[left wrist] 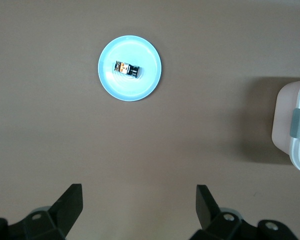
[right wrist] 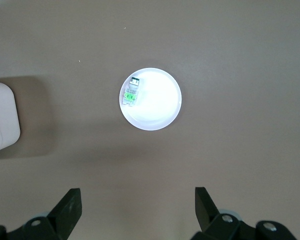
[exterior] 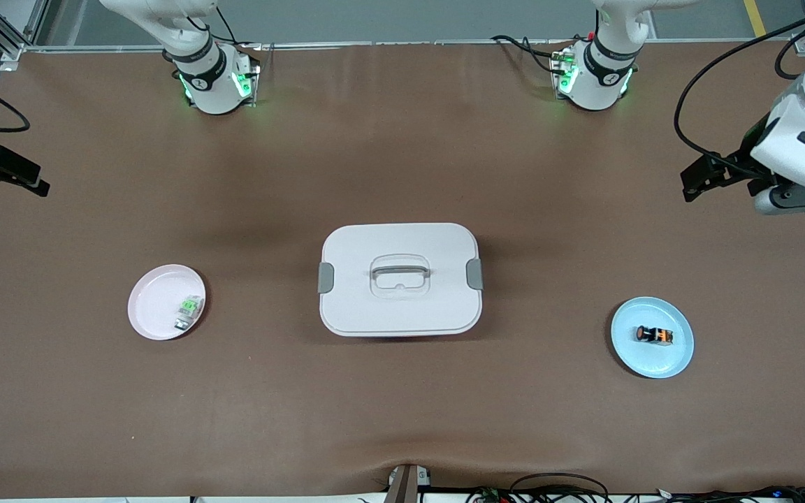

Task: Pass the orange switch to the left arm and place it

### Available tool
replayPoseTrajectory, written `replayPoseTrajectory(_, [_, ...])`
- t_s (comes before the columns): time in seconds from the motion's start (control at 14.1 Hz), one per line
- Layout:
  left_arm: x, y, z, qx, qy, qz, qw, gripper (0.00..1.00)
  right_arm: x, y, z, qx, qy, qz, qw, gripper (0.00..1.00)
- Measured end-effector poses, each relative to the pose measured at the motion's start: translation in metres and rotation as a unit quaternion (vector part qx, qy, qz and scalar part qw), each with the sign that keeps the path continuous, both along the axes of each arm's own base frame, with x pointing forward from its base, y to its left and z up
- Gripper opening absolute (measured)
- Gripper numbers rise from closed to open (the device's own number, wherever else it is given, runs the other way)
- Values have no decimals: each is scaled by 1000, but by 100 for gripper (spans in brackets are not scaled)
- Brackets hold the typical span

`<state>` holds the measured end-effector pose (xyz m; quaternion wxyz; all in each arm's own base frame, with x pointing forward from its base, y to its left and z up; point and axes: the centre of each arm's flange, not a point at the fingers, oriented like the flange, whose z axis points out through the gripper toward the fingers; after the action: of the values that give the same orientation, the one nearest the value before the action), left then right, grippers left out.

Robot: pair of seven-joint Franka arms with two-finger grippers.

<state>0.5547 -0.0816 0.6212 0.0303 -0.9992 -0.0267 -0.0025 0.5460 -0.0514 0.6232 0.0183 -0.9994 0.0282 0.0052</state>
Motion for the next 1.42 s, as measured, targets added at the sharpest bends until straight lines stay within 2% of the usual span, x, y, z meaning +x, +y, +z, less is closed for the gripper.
replayPoseTrajectory(0.28, [-12,21,8,5,20,0,1000,100,0,0,0,0,-1,0,1000,100])
replayPoseTrajectory(0.99, [-58,19,31,-3,12,-33,999,100,0,1,1,0,-1,1,1000,100])
replayPoseTrajectory(1.42, [-64,25,36,-4,7,-34,999,100,0,3,1,0,-1,3,1000,100])
